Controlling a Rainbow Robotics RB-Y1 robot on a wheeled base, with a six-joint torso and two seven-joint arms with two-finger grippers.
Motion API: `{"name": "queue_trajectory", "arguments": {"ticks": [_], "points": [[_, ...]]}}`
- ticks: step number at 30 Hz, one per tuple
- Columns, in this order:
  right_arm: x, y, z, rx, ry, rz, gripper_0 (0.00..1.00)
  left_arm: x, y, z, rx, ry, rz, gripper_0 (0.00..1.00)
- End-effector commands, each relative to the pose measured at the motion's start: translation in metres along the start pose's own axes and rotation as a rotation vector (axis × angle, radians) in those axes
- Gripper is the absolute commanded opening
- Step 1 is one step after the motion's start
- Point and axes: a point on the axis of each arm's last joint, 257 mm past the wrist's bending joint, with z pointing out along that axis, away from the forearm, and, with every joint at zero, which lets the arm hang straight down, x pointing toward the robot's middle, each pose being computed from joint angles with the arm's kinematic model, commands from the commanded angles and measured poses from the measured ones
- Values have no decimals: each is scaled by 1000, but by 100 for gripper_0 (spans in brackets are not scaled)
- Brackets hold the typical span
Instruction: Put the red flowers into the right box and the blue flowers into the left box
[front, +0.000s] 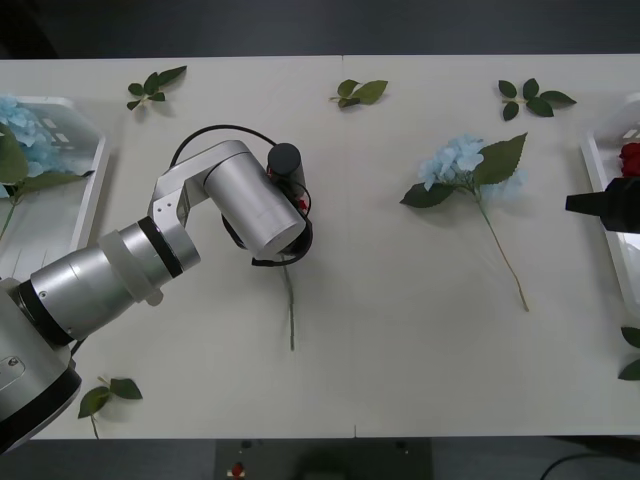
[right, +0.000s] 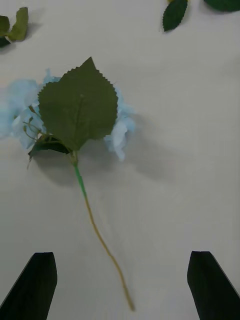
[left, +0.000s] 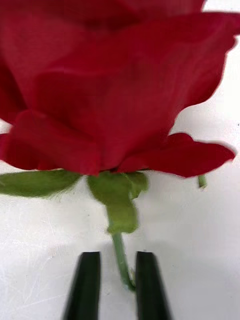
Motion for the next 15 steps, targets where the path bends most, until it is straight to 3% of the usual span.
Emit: {"name": "queue_trajectory", "arguments": {"ticks": [1, 11, 15], "points": [[-8, 24, -8, 20, 3, -6, 76, -23, -4, -12, 3, -50, 53, 0], [-14, 58, 10, 104, 49, 65, 76, -48, 0, -37, 7, -143, 112, 0], [-18, 60, 29, 184, 60, -26, 76, -61, 2, -60, 24, -206, 155, 0]]}}
